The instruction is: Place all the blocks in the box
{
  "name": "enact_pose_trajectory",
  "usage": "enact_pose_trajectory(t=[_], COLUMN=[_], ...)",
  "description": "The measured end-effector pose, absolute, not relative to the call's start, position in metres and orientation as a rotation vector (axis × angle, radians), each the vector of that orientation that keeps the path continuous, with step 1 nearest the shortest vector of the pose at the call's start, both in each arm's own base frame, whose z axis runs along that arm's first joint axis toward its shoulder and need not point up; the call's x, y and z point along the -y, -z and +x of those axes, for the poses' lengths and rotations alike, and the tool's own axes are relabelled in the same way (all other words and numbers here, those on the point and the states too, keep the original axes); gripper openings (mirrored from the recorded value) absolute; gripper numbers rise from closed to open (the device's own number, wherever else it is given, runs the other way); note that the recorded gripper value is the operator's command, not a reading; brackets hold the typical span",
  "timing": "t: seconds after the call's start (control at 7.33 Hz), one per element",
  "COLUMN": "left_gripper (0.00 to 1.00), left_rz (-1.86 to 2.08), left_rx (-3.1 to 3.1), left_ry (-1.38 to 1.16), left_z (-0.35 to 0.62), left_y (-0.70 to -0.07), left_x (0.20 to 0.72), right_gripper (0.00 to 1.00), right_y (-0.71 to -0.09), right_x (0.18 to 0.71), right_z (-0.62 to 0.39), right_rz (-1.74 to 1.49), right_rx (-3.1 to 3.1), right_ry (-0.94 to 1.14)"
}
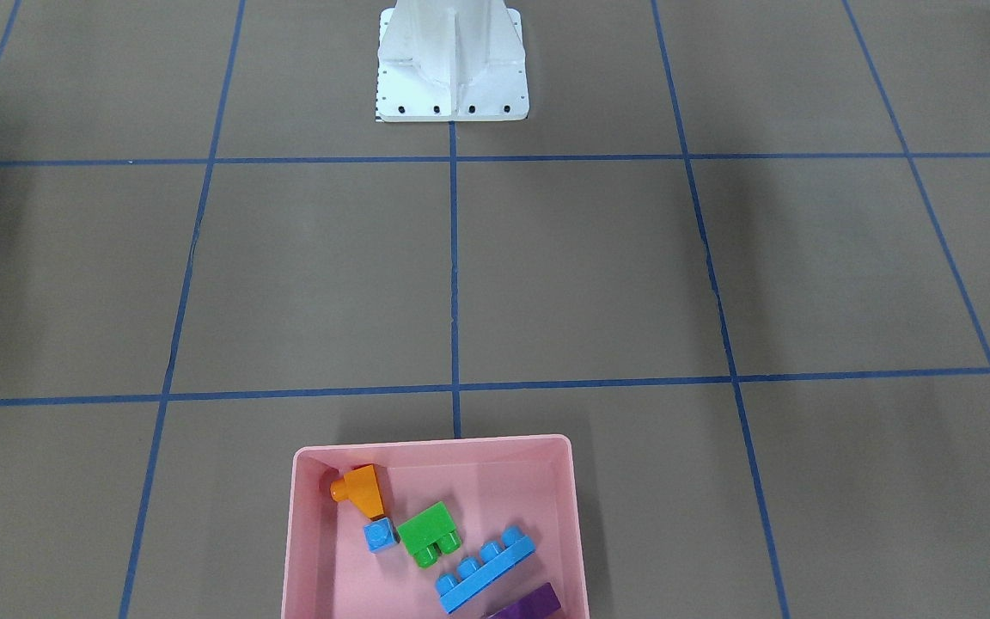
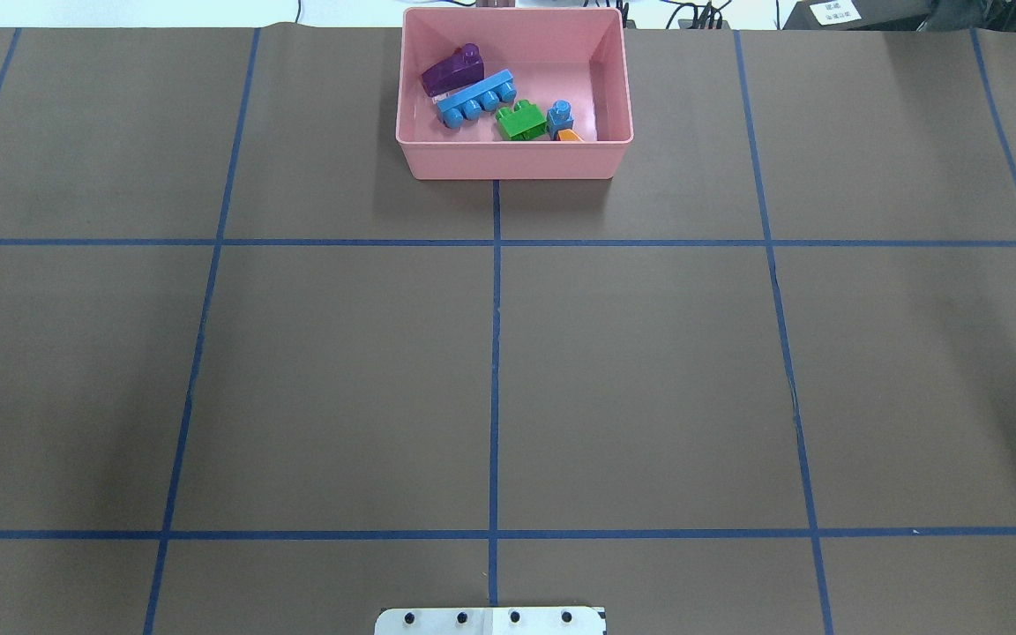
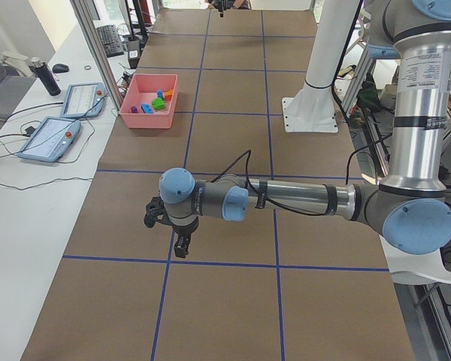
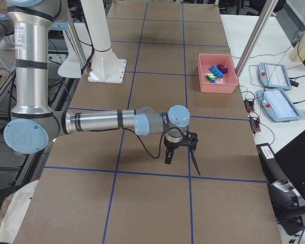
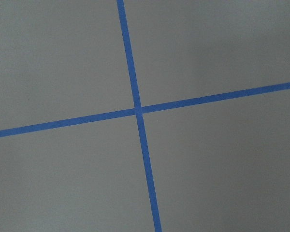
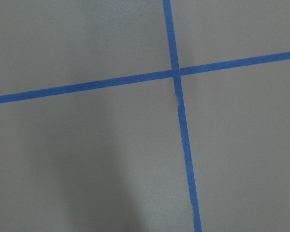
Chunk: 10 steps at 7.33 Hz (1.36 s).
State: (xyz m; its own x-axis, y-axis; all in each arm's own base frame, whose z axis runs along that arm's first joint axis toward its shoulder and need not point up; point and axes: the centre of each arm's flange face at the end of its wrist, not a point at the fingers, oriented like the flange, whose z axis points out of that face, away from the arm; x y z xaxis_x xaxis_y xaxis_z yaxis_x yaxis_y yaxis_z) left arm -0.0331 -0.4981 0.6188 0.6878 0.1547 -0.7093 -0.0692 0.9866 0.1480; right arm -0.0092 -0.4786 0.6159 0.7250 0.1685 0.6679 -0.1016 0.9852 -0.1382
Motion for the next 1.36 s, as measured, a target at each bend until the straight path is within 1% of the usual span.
enact_pose_trajectory(t=[0.27, 1.36], left_gripper=[1.0, 1.0], left_rz=[0.114, 0.121], left_rx=[-0.796, -0.76], left_ry=[-0.122, -0.124], left_z=[-0.036, -0.0375], left_y=[-0.6169, -0.616], left_x=[0.4889, 0.4906], right_gripper=[1.0, 1.0], right_y=[-0.6144, -0.6107], right_x=[0.4799, 0.4803], right_z=[-0.0097, -0.0098], right_rz=[-0.091, -0.082], right_rx=[0.743, 0.751], right_ry=[-0.147, -0.135])
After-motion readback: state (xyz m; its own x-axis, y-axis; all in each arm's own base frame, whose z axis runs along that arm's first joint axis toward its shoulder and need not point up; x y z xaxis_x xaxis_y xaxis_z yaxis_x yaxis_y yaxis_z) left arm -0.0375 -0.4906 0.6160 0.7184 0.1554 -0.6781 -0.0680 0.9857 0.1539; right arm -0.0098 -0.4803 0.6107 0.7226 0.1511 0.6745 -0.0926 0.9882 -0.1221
